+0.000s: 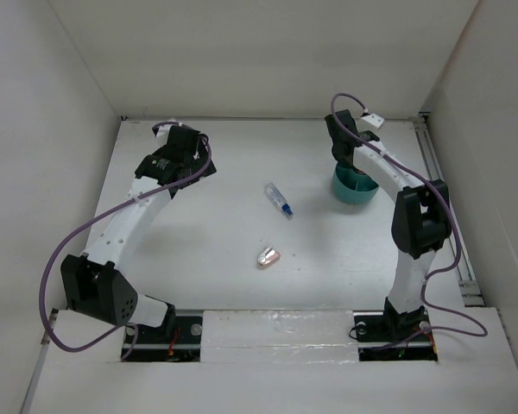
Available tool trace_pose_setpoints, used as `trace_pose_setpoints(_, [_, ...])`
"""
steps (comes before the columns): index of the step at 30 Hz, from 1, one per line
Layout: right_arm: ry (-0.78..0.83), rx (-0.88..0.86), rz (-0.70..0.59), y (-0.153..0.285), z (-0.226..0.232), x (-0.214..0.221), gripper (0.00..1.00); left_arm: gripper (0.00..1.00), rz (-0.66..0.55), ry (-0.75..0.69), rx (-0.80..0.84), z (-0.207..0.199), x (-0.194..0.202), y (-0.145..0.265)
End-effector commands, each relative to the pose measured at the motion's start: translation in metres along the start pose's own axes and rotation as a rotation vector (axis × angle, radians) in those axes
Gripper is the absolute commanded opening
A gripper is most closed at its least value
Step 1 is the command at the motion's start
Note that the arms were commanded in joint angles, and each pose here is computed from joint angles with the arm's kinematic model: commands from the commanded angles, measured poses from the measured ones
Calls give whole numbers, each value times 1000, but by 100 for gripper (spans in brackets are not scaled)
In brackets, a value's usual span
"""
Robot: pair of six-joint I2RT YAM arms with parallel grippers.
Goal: Sort the stationery into containers
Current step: Place the stationery in the storage box.
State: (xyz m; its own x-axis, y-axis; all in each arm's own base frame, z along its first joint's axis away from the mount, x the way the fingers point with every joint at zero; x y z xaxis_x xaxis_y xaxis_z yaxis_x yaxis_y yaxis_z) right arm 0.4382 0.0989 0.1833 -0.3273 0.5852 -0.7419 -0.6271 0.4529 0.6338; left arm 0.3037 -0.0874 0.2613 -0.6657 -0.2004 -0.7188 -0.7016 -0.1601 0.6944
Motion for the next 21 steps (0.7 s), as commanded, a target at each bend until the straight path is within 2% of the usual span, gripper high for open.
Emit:
trace_pose_setpoints(1, [-3,-22,-14,-3,7,0,22,100,-45,6,20,3,-5,11])
trace_pose_setpoints(3, [-3,-22,-14,-3,7,0,26,100,-45,6,20,3,-5,11])
trace_pose_setpoints(11, [6,-22,-14,-3,6,0,27,100,-41,-4,28,2,-4,11])
trace_pose_setpoints(16, [6,-22,-14,-3,6,0,38,100,-49,0,31,2,-6,11])
trace_pose_setpoints(17, [6,-22,-14,-3,6,0,45,100,-45,0,40,1,-5,11])
trace_pose_setpoints(21, [0,-33,-10,-2,8,0,45,100,-45,0,40,1,-5,11])
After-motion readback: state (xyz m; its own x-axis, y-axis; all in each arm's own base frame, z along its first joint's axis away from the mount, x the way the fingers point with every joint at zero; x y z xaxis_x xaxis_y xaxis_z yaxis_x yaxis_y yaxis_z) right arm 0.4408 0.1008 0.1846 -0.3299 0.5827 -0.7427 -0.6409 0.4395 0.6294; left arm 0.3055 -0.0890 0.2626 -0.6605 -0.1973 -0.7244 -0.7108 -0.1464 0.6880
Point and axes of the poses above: each gripper's point midway between its finger pads, its own y axis back along the fingers, its own z axis along the line the jaws close on, x = y × z, the point moved 7 cm from there along y, back along the fingers, and after that the axes turned 11 degrees about -y, right-handed, at the moved point
